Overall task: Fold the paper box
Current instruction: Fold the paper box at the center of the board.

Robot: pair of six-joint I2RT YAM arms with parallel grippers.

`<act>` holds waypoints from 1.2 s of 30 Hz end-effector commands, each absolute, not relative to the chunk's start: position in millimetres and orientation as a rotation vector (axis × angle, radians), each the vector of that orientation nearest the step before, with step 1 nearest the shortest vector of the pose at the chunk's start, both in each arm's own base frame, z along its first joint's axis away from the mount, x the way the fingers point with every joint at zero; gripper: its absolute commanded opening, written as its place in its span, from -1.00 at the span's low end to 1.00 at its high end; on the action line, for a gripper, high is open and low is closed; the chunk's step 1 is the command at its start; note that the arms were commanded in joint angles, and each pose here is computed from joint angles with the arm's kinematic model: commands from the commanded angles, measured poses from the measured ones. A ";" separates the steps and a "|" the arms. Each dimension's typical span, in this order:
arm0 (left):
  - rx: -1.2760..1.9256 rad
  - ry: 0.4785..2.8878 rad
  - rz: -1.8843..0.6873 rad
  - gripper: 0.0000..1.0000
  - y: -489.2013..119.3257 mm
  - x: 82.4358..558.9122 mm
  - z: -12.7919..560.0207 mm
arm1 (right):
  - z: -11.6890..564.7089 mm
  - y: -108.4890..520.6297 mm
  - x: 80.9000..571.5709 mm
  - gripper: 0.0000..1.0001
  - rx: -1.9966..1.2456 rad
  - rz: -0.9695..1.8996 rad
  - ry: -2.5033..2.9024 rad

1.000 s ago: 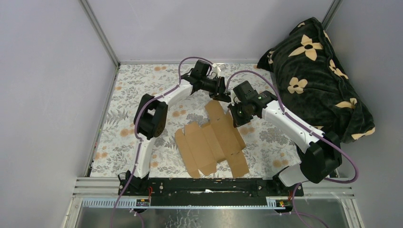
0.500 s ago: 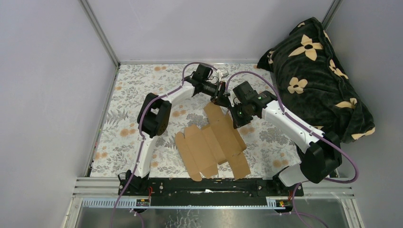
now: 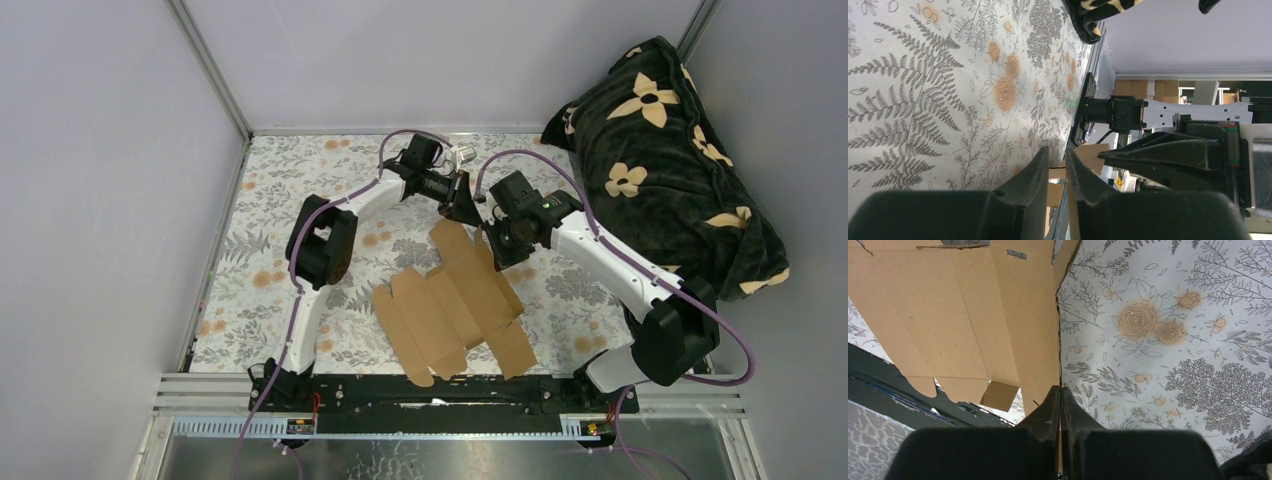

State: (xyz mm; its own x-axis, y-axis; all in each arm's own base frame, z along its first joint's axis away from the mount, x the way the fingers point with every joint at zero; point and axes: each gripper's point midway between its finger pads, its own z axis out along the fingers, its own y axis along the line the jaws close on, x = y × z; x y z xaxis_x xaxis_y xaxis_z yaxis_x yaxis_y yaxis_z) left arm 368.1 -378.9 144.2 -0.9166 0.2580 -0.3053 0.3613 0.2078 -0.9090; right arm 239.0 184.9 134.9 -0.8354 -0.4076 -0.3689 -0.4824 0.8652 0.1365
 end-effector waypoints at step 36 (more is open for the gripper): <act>0.585 2.341 -1.757 -0.61 -376.0 322.5 133.5 | 152.2 181.0 281.9 -1.00 -0.514 0.087 2.656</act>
